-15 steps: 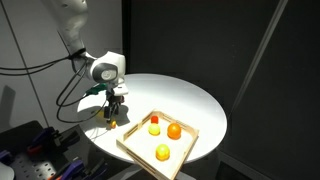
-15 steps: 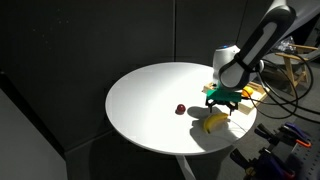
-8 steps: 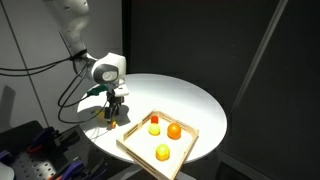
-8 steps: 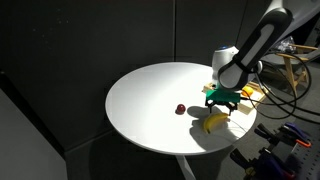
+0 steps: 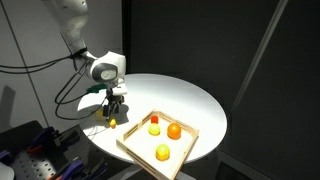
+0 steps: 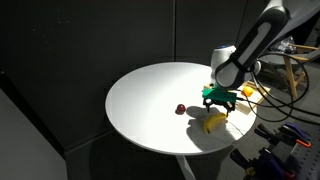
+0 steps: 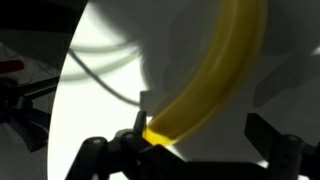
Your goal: Put the banana on the tray
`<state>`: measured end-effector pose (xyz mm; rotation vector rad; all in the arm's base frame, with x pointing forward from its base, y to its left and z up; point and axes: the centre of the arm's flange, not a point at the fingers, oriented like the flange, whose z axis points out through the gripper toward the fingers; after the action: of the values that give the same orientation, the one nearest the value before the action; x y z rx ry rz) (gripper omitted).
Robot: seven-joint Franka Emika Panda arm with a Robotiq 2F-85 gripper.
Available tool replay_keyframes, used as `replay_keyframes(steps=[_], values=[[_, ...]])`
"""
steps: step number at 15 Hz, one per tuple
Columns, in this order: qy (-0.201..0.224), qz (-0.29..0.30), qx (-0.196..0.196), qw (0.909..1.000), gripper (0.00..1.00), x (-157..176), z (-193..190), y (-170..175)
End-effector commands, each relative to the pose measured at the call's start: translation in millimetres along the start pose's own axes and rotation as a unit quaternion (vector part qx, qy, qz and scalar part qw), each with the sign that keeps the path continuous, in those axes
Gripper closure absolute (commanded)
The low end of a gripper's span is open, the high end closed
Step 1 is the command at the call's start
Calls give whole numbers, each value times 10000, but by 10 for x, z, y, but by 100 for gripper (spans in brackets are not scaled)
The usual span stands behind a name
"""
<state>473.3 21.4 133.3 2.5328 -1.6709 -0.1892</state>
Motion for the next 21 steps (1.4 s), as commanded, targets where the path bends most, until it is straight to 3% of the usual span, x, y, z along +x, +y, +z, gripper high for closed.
replay_keyframes(steps=[1,15,16,17,21], values=[[-19,252,112,9996,0,-113,-87,-21],[8,309,10,9995,0,-269,0,42],[16,298,11,9996,25,-269,2,43],[28,286,15,9996,27,-270,4,45],[21,265,24,9996,61,-281,-4,49]])
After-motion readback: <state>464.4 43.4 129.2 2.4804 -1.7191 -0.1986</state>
